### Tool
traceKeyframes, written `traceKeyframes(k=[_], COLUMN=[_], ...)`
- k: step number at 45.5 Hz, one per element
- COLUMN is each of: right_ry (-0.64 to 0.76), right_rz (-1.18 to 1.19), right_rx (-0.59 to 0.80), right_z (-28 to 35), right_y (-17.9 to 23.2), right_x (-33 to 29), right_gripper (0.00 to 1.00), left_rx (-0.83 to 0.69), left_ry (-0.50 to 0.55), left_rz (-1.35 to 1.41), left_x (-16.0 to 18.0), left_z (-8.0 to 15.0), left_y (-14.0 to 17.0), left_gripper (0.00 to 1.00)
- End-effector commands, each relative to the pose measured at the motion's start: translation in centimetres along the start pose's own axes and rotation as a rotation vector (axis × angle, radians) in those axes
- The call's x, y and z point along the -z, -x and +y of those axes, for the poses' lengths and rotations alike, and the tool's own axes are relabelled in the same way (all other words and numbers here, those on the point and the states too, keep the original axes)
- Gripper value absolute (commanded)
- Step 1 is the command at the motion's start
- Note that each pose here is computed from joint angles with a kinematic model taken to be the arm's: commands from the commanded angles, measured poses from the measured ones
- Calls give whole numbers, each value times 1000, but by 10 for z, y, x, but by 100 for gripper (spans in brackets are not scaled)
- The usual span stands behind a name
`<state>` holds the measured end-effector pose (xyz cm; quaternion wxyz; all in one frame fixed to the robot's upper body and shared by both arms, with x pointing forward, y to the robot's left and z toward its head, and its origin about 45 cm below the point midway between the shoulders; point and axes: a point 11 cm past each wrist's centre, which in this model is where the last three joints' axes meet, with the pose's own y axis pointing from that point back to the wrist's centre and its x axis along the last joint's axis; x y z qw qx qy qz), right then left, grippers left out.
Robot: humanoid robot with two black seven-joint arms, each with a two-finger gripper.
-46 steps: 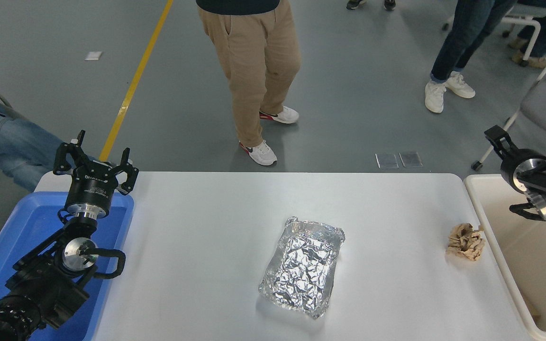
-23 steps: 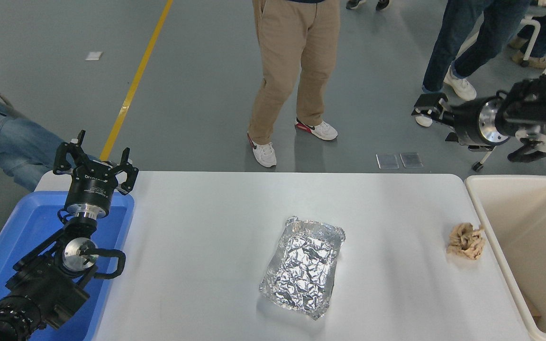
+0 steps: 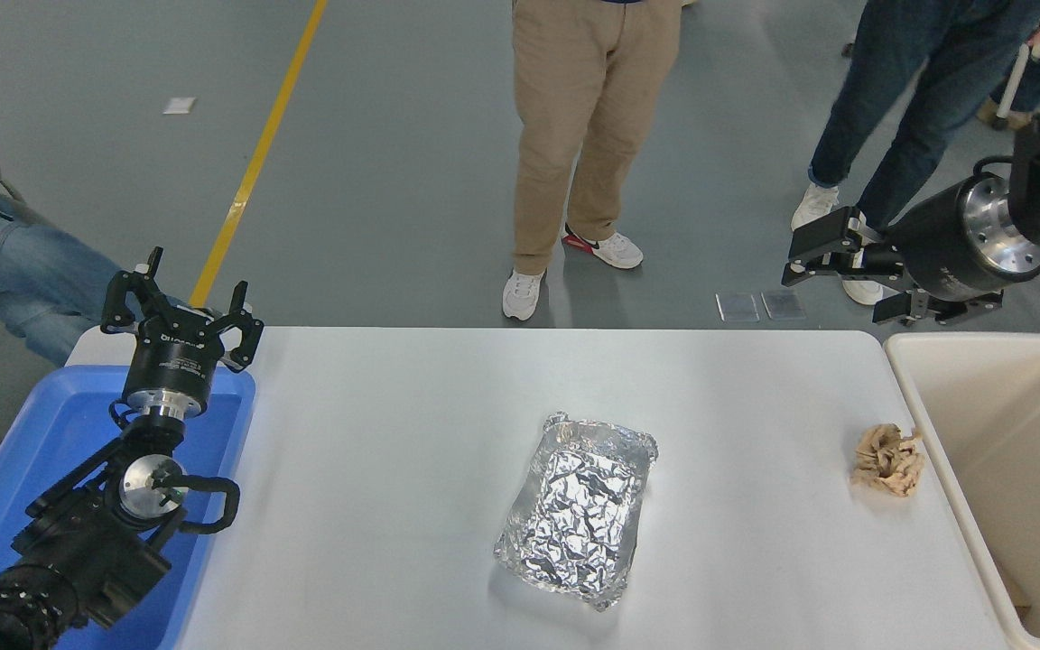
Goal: Pick up paper cup place in dustbin
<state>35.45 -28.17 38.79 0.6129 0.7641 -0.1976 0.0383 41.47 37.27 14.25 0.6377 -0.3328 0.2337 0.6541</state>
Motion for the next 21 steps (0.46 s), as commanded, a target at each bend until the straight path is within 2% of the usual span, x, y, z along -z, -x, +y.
traceKeyframes(k=[1,21], right_ry=[13,29], right_rz=[51,66], right_rx=[62,69], right_z=[21,19], right_y=[11,12], right_x=[17,19], right_gripper=[100,100], left_rx=[1,-1], left_ry=[1,0], left_rz=[0,-1], left_x=[0,0], left_z=[0,0], left_y=[1,0], left_gripper=[99,99])
